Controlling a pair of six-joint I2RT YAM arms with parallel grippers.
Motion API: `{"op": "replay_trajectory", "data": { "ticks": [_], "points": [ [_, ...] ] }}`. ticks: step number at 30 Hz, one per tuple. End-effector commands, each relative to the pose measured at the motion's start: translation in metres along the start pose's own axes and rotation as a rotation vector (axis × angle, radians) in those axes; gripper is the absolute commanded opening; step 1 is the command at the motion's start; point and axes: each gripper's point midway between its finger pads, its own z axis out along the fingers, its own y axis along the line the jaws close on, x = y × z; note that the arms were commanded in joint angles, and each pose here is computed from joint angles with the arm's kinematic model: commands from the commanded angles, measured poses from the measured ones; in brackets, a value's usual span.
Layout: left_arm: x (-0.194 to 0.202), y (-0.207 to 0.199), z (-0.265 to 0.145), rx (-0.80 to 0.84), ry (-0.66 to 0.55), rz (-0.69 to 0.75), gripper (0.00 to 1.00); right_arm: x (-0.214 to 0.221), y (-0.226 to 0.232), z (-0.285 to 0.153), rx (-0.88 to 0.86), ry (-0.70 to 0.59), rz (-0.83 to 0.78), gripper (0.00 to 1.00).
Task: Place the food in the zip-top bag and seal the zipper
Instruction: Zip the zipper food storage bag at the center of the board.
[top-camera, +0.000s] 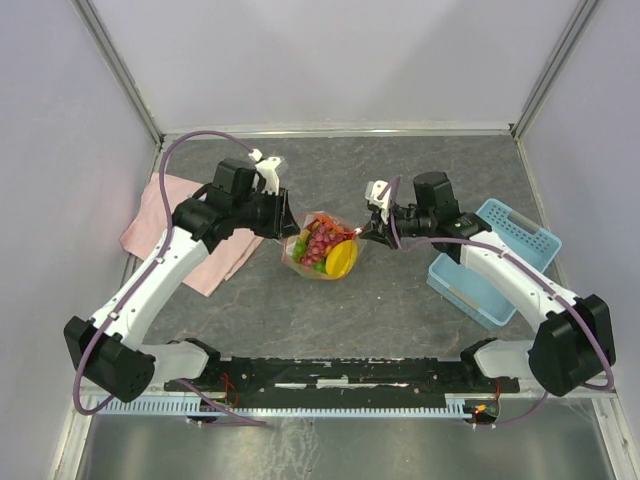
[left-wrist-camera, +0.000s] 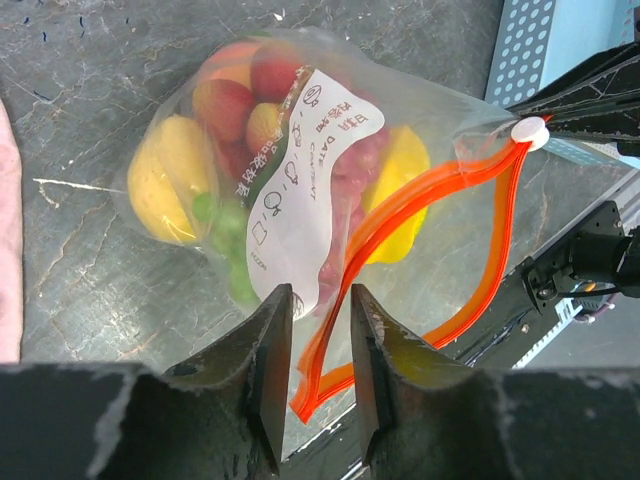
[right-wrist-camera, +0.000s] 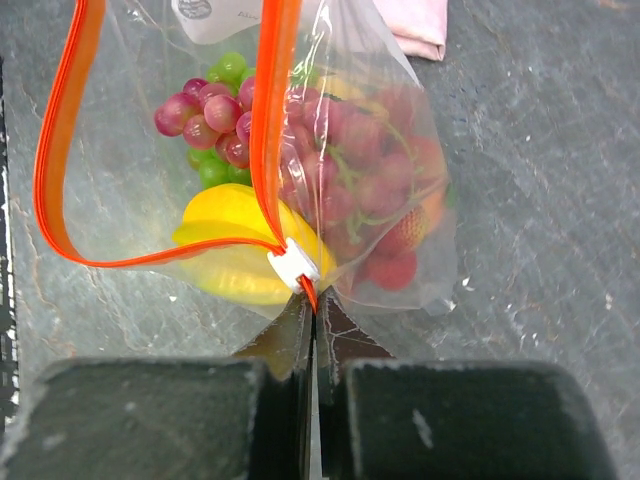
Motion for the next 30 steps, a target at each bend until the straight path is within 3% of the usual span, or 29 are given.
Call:
{"op": "replay_trajectory", "data": {
  "ticks": [1,15,18,22,26,30],
  "points": [
    [-0.007,-0.004,-0.012,0.006,-0.049,0.051,0.38,-0.032,-0.010,-0.015,0.116,-0.076,0.079,0.02],
    [0.033,0.005,0.008,-0.003,0.036,-0.047,0.39,-0.036,-0.013,-0.017,0.162,-0.065,0.137,0.02],
    [0.034,0.011,0.009,-0.031,0.040,-0.047,0.30,-0.034,-0.015,-0.020,0.185,-0.052,0.132,0.02],
    [0.028,0.019,0.000,-0.094,0.037,-0.022,0.04,-0.030,-0.019,-0.025,0.227,-0.028,0.116,0.02],
    [0.018,0.019,-0.017,-0.128,0.015,0.008,0.03,-0.027,-0.021,-0.027,0.240,-0.015,0.093,0.03],
    [0.016,0.017,-0.030,-0.138,0.022,0.032,0.03,-0.029,-0.018,-0.025,0.211,-0.038,0.039,0.10]
  ]
}}
